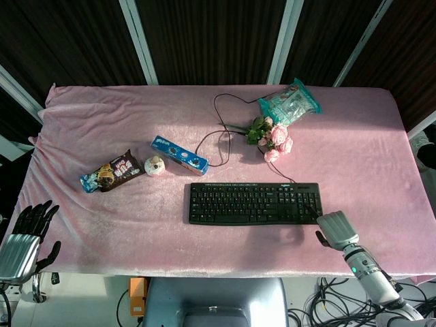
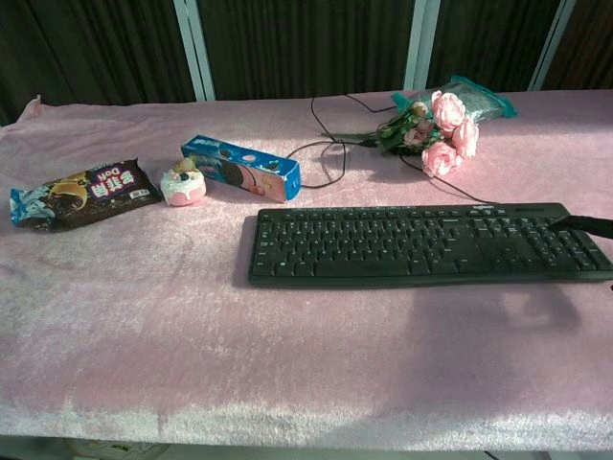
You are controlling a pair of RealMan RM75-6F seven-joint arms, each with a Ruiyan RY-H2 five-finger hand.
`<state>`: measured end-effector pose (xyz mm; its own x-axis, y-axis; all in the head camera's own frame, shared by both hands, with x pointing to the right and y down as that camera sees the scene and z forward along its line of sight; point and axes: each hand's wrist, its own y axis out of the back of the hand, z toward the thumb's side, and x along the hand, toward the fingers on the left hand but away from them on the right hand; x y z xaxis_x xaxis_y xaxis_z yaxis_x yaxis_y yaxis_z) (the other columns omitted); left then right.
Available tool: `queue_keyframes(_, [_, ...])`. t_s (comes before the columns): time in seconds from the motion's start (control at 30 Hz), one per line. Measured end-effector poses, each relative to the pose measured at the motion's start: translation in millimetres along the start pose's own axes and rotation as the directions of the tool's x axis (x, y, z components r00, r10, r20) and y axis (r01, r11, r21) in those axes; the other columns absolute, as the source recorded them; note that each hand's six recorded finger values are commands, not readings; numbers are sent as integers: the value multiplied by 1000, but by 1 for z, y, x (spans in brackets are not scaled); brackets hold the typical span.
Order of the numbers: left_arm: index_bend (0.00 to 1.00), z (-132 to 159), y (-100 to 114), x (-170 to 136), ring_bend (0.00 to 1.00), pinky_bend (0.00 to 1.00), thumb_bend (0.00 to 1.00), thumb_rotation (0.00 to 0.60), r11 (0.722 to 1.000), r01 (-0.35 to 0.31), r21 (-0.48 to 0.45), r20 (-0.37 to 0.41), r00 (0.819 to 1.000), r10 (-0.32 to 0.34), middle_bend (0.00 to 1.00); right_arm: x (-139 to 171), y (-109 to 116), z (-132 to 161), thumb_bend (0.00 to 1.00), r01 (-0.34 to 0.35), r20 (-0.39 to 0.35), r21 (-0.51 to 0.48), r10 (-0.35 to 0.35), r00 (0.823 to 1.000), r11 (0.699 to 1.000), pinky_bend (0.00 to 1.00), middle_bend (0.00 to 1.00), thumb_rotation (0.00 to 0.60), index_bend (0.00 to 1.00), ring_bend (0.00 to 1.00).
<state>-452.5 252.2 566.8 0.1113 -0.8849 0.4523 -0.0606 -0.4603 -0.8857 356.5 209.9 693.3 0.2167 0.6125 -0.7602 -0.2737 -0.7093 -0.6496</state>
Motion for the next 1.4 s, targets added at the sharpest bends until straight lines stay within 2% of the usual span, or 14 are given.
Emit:
queue_keyframes(0.63, [0, 0, 1, 0, 0, 0, 433, 600, 1000, -6, -1, -4, 1000, 6, 0, -8, -4, 8, 577, -22, -21, 15, 22, 1000, 1000, 1000, 946, 600, 62, 1000])
queue_keyframes(1.4, [0, 1, 3, -1, 0, 0, 433, 600, 1000, -9, -8, 10, 1000, 9, 0, -11, -9, 10, 577, -50, -7, 33, 50, 999, 998, 1000, 946, 600, 90, 1000])
